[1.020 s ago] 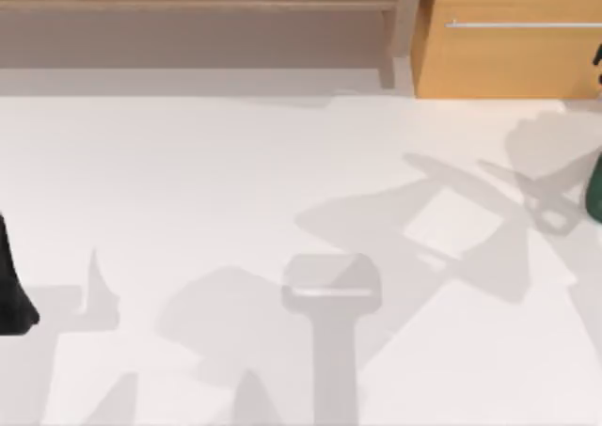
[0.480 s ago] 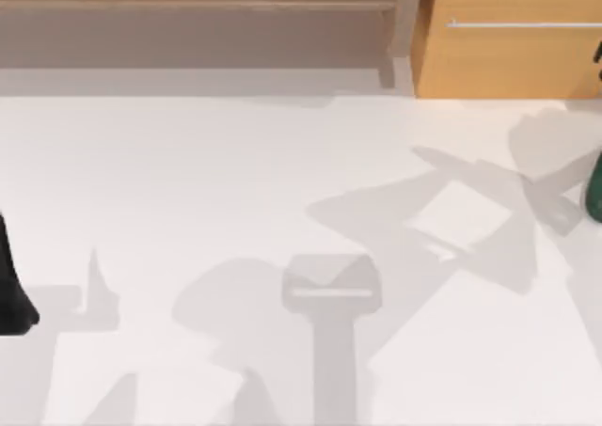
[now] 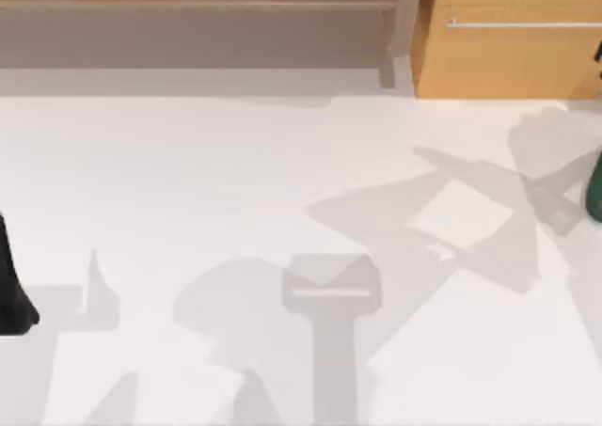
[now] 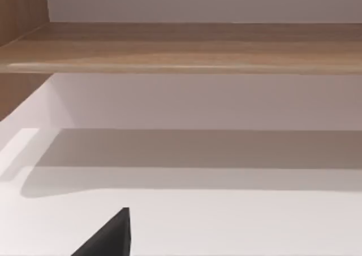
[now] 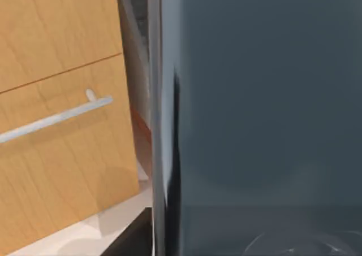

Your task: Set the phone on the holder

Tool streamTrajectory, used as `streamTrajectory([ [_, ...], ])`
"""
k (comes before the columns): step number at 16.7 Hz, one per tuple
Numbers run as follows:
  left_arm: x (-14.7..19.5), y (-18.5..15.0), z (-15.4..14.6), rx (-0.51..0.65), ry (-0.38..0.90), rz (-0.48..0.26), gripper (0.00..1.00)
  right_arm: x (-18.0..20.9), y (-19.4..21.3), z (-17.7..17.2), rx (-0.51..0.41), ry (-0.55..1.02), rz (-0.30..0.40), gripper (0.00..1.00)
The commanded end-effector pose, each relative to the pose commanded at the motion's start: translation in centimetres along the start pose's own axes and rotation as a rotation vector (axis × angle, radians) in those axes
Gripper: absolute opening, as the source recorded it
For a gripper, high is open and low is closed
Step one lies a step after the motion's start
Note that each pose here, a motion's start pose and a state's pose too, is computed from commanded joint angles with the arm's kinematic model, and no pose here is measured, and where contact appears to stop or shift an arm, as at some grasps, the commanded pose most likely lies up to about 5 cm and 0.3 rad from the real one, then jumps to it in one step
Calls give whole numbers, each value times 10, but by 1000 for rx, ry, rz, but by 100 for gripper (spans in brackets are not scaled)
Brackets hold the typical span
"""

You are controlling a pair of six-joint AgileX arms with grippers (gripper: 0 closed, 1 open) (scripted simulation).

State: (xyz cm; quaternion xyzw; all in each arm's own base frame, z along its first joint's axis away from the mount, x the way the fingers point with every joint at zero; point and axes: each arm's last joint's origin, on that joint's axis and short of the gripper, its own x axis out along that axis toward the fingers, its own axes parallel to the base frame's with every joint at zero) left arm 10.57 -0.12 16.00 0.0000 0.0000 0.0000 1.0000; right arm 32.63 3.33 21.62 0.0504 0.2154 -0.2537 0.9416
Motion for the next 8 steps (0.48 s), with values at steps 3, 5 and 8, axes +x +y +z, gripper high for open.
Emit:
streamTrajectory([
  [3, 0, 0, 0, 0, 0, 0, 100, 0, 0, 0, 0, 0, 0, 100],
  [5, 0, 0, 0, 0, 0, 0, 100, 0, 0, 0, 0, 0, 0, 100],
  [8, 0, 0, 0, 0, 0, 0, 100, 0, 0, 0, 0, 0, 0, 100],
])
